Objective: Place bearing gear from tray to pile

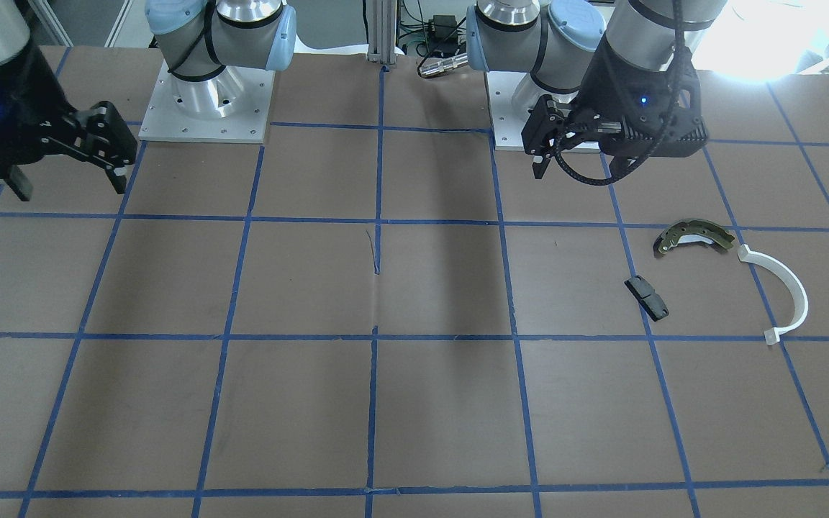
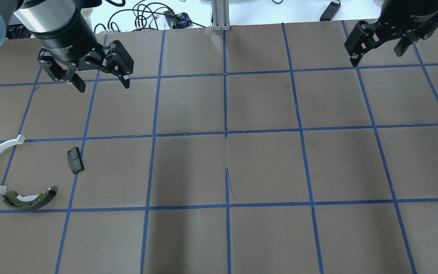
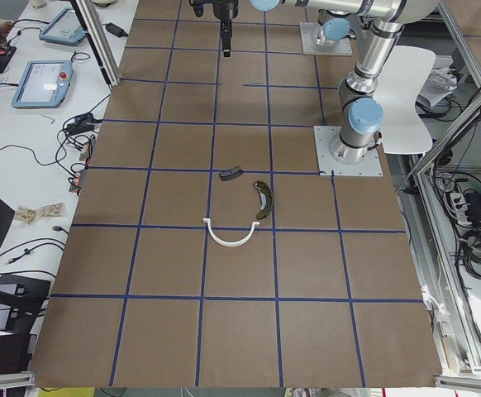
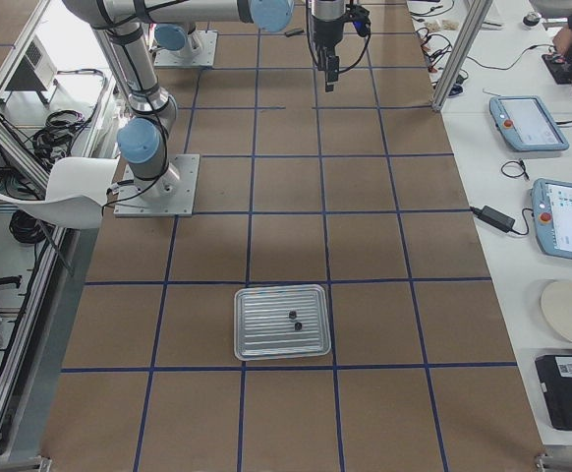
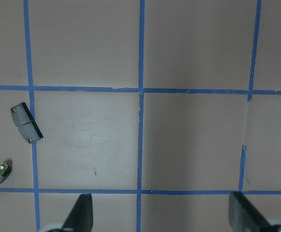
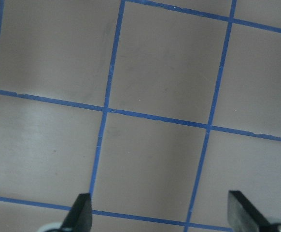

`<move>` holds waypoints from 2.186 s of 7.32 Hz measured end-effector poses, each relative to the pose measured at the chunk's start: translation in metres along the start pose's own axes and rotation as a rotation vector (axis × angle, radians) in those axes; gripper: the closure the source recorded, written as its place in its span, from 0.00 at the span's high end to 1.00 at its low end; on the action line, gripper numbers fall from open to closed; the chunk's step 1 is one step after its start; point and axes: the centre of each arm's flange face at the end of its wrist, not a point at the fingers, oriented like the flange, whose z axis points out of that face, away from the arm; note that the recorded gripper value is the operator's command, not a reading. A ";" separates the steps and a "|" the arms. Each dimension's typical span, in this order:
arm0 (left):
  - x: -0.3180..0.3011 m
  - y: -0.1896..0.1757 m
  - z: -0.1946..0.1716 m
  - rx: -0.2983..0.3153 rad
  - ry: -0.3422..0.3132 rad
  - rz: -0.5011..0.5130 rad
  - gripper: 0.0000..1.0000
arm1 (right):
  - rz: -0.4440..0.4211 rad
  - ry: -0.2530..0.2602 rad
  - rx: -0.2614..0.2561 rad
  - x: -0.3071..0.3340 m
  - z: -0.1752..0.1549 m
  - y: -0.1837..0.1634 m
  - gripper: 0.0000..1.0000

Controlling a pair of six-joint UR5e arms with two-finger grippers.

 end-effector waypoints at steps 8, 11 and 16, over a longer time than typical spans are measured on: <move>0.000 0.002 0.003 0.006 0.000 0.000 1.00 | -0.529 -0.075 -0.060 0.332 0.077 0.132 0.97; 0.000 0.001 0.003 0.015 0.001 0.000 1.00 | -0.679 -0.041 -0.043 0.421 0.230 0.153 0.92; 0.001 0.001 0.003 0.016 0.002 -0.001 1.00 | -0.429 -0.048 0.011 0.469 0.319 0.162 0.84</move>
